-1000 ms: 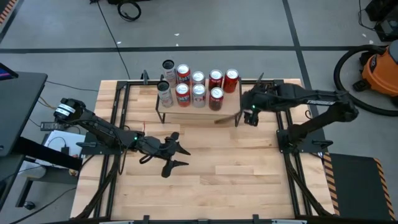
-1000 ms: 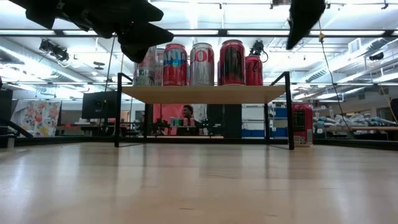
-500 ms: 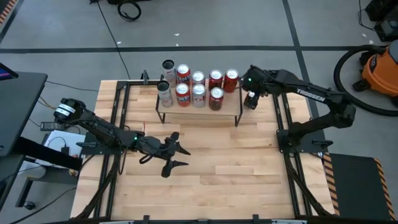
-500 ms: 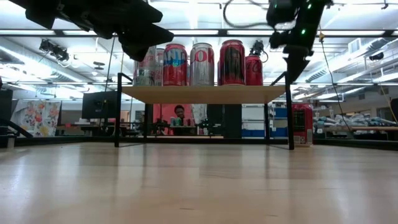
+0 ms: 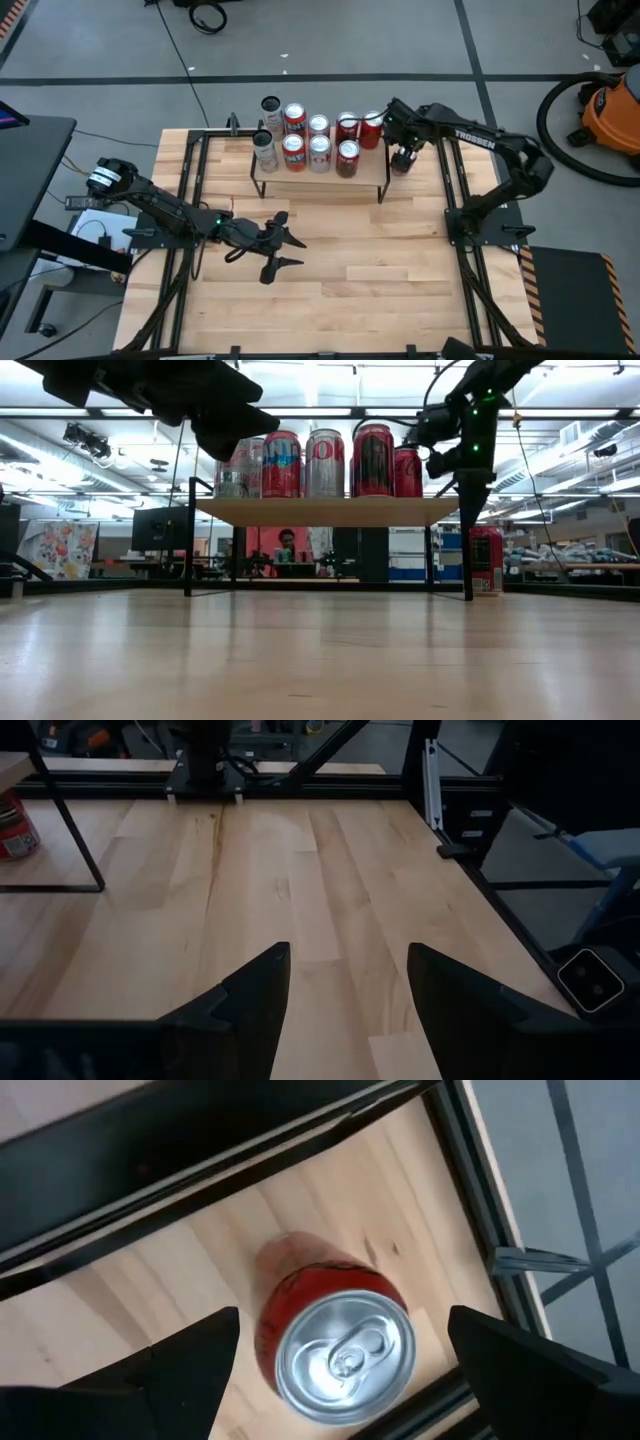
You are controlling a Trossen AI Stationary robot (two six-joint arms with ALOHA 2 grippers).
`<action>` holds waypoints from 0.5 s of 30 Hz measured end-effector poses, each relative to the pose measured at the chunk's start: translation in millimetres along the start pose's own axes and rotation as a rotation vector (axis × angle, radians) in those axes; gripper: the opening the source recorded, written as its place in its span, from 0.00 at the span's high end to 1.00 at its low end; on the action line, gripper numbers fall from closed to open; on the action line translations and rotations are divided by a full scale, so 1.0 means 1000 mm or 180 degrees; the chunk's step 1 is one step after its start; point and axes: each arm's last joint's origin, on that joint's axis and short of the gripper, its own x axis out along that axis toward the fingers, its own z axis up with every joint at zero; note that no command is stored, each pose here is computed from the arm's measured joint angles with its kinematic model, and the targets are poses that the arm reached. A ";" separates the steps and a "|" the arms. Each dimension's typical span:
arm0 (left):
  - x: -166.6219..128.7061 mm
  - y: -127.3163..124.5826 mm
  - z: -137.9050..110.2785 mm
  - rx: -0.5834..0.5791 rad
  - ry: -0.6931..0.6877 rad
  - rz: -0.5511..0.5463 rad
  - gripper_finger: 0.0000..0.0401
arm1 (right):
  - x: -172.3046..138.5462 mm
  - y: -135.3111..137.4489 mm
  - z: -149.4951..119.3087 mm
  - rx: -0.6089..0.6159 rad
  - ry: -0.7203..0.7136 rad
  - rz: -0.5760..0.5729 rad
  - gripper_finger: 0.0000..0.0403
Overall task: Place canned beverage on shelf
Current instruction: Put the red and black soda can on the shelf aligned with the other red and black soda can
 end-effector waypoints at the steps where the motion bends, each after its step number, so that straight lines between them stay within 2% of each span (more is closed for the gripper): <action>1: 0.000 0.000 0.000 0.0000 0.0007 0.0001 0.47 | 0.002 -0.001 0.000 -0.0001 0.0012 0.0035 0.08; 10: 0.000 0.000 -0.001 -0.0042 0.0039 0.0001 0.47 | -0.003 -0.015 -0.006 0.0200 -0.0063 -0.0017 0.08; 15: 0.000 -0.002 -0.002 -0.0098 0.0045 -0.0014 0.47 | 0.007 -0.017 -0.010 0.0406 -0.0077 0.0119 0.08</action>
